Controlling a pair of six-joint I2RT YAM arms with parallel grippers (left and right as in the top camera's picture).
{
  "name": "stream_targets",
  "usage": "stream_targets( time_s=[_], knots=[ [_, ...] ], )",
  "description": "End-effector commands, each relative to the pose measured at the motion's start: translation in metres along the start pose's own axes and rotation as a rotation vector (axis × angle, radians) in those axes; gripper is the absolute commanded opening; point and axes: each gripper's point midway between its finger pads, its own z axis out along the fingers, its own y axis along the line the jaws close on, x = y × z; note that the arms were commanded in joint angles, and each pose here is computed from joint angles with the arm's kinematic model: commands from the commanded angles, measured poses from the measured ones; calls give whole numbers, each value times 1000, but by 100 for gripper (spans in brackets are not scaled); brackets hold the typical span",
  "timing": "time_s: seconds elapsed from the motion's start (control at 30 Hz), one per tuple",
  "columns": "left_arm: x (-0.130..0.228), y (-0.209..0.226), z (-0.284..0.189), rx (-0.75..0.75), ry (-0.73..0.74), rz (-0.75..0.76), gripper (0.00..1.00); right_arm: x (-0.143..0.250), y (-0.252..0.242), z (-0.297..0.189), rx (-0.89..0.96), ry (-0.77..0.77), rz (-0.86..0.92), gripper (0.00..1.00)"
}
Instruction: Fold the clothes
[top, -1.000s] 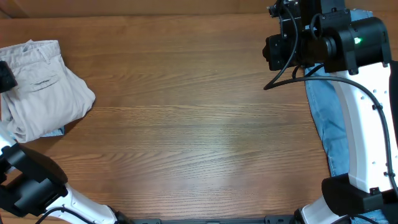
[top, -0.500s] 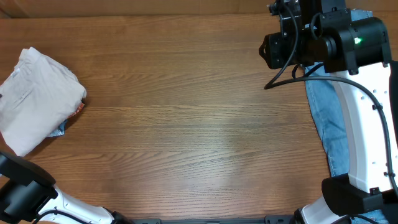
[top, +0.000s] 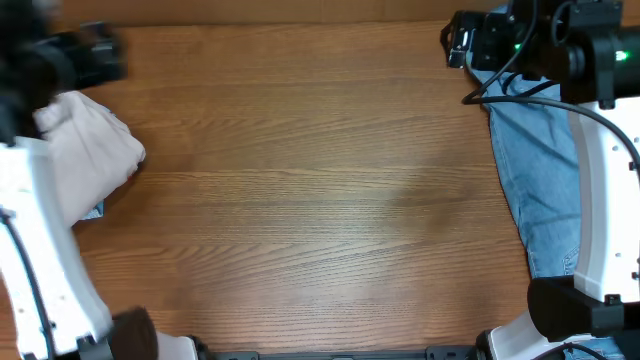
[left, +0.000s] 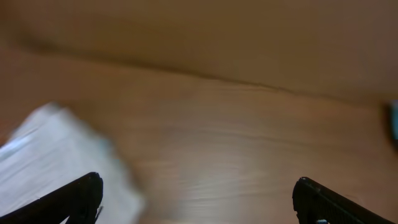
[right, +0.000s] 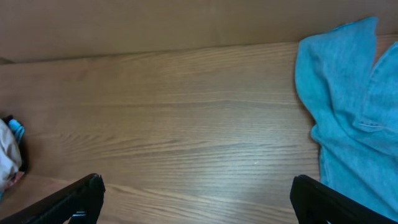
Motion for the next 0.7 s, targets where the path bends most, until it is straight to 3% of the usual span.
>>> stream_targets(
  time_s=[0.0,0.13,0.3,0.67],
  knots=[
    [13,-45,19,53,60,123,100,-4,-4,5,2,-6,-48,100],
    [35,-82,50,45,146,229,100,0,-22,18,29,32,-1,100],
    [79,-85,66,-12,330,225,100,8,-47,8,72,56,113,100],
    [107,-85,25,9,421,219,100,24,-60,-60,138,-2,139,96]
  ],
)
